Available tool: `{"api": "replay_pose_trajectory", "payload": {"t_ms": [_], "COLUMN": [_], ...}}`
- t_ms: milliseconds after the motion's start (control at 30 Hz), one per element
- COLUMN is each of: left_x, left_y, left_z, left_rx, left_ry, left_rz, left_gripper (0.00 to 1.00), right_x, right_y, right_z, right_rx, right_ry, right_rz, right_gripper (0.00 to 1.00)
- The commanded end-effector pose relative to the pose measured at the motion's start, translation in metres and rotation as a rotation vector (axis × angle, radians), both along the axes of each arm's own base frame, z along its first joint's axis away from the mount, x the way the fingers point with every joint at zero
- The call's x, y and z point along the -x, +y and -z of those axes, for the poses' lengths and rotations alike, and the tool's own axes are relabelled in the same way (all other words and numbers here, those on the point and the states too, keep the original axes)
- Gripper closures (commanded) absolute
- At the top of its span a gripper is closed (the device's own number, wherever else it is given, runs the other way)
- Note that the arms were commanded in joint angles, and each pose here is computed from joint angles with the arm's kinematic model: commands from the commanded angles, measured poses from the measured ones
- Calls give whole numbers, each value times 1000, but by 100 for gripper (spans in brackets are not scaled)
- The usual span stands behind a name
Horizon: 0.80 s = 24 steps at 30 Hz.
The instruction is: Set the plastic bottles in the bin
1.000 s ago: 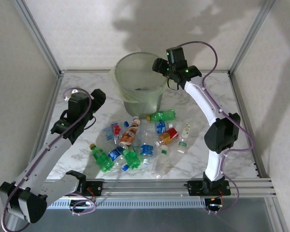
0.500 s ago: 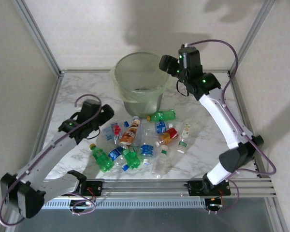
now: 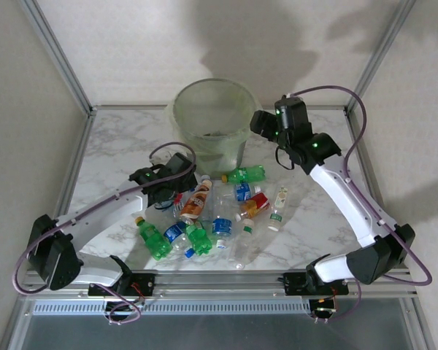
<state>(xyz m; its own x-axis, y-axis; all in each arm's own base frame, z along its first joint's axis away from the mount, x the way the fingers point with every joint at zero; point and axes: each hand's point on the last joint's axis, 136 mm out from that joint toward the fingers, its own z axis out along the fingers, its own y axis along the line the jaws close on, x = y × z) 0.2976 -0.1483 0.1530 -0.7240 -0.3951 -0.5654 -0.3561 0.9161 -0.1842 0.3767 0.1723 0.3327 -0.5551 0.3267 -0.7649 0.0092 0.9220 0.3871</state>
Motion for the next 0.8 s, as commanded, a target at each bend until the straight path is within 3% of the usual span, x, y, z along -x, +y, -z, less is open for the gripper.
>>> {"api": "replay_pose_trajectory", "payload": {"t_ms": [0, 767], "left_x": [-2, -3], "left_y": [10, 10], "left_z": [6, 54], "left_rx": [-58, -133], "left_ry": [-6, 76], "left_rz": [-49, -52], "left_gripper": [0, 22], "right_x": [11, 26], "right_y": [-10, -24], "right_z": [-2, 21], "right_rx": [-6, 17], "right_ry": [-5, 46], "right_rz": [32, 64], "right_gripper": [20, 20]}}
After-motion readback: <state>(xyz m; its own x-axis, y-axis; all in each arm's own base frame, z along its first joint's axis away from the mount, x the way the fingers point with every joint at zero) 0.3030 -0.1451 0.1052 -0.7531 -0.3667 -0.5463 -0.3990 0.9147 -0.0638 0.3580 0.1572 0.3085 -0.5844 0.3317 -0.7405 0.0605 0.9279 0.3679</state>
